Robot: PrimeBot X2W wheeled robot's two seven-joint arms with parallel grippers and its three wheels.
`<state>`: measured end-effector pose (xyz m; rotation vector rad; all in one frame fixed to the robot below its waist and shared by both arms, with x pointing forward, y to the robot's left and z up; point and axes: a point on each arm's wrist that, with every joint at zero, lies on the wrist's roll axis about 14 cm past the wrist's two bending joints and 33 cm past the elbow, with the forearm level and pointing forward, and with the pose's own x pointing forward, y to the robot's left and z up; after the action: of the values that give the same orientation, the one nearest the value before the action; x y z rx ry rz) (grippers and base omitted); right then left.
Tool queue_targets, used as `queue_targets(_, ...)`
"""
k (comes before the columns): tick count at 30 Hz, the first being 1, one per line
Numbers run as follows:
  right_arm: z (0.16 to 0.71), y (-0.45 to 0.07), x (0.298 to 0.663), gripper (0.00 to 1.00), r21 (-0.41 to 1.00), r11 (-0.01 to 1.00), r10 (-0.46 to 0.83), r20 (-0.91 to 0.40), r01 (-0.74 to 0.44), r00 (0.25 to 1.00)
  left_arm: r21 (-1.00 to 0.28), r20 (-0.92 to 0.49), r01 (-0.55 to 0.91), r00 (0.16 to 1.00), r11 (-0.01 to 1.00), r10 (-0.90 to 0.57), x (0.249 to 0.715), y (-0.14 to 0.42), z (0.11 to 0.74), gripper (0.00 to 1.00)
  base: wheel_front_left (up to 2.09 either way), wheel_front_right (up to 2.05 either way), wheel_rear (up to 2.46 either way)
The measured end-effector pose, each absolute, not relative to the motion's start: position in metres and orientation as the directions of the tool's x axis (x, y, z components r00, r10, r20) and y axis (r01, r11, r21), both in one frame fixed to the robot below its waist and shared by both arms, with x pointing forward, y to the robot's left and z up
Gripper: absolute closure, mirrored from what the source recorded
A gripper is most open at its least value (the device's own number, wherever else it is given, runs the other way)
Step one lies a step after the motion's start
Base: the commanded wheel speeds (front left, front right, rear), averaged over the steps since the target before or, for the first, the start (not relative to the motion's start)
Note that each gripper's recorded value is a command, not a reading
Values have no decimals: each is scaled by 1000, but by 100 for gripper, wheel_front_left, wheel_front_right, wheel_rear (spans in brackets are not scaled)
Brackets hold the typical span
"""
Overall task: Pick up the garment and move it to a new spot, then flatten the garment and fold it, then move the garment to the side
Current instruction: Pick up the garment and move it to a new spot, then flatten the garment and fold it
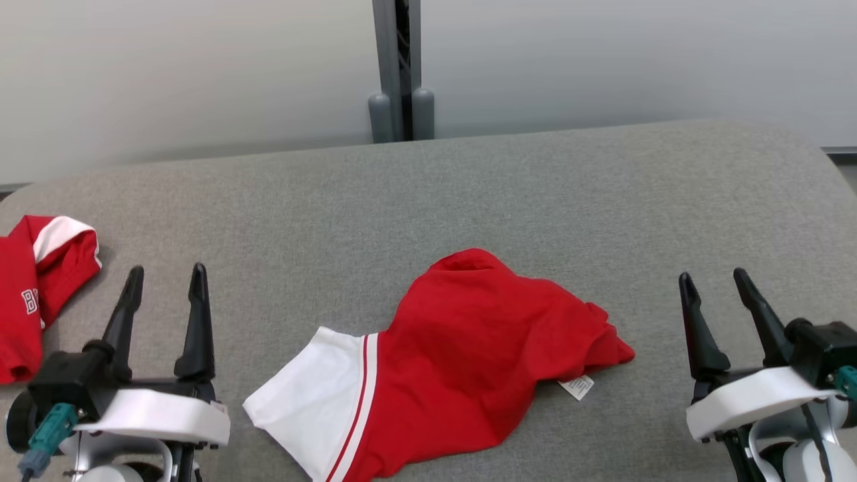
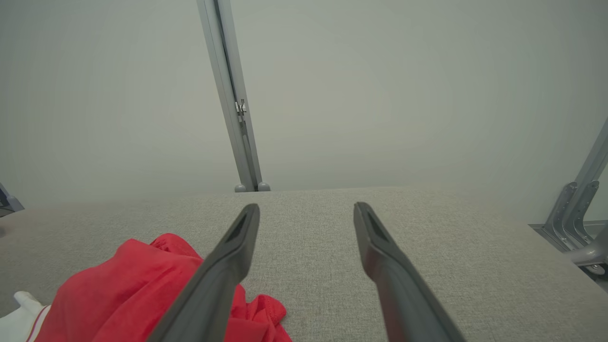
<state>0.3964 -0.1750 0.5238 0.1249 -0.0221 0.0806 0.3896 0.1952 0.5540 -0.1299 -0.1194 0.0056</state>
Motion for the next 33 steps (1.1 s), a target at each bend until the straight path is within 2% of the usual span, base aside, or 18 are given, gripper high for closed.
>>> queue_targets(10,521,-182,369,0,128,990,58,10,-58,998,-135,29,16,1000,991,-12,371,189,530,0,0,0,0)
queue_targets(33,522,-173,371,0,126,988,88,4,-87,996,-148,-4,-1,1000,989,0,370,193,524,0,0,0,0)
